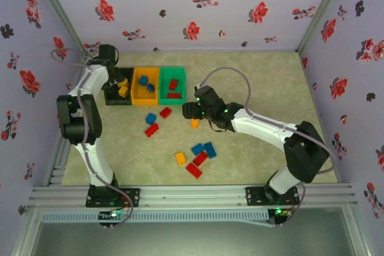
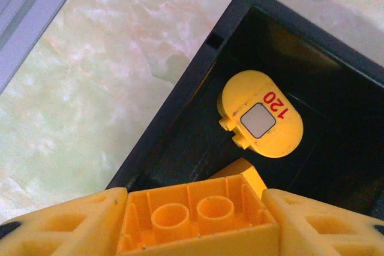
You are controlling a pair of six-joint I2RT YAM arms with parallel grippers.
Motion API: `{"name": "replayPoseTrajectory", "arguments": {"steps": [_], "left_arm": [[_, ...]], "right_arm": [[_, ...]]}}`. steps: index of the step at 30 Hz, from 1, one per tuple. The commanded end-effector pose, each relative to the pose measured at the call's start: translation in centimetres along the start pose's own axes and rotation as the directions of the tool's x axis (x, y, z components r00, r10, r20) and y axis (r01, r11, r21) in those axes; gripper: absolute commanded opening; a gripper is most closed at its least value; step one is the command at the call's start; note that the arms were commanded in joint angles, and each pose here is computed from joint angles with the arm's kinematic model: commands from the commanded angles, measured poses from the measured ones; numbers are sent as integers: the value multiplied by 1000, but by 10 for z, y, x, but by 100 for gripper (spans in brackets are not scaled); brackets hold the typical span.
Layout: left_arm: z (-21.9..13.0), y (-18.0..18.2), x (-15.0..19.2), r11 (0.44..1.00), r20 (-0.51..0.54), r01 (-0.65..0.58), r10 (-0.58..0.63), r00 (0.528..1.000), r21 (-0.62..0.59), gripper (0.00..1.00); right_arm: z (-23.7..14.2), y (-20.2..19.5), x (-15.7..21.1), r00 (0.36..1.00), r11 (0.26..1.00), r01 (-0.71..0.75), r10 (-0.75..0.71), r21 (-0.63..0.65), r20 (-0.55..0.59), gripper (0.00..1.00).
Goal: Sort the legos into containers by color
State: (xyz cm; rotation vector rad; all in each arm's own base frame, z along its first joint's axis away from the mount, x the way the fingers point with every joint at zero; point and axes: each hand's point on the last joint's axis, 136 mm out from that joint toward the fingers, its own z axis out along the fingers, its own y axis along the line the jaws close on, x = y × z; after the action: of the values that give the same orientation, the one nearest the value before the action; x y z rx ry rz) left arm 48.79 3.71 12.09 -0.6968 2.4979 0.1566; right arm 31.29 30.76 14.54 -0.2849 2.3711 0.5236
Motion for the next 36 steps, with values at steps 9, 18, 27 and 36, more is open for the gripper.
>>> {"name": "replayPoseTrajectory", "arguments": {"steps": [9, 18, 27, 36], "left_arm": [[-20, 5, -18, 1000, 43, -4, 4, 999, 0, 68], [-45, -1, -8, 997, 66, -37, 32, 997, 74, 69], [-71, -21, 32, 980, 89, -136, 124, 988, 143, 69], [-92, -35, 82, 955, 89, -223, 209, 974, 197, 70]], "right_arm": [[2, 5, 7, 999, 1000, 17, -16, 13, -37, 82], [11, -2, 17, 997, 998, 32, -29, 50, -67, 82], [30, -27, 37, 994, 982, 13, 8, 191, -110, 82], [47, -30, 47, 992, 971, -6, 36, 238, -122, 82]]}}
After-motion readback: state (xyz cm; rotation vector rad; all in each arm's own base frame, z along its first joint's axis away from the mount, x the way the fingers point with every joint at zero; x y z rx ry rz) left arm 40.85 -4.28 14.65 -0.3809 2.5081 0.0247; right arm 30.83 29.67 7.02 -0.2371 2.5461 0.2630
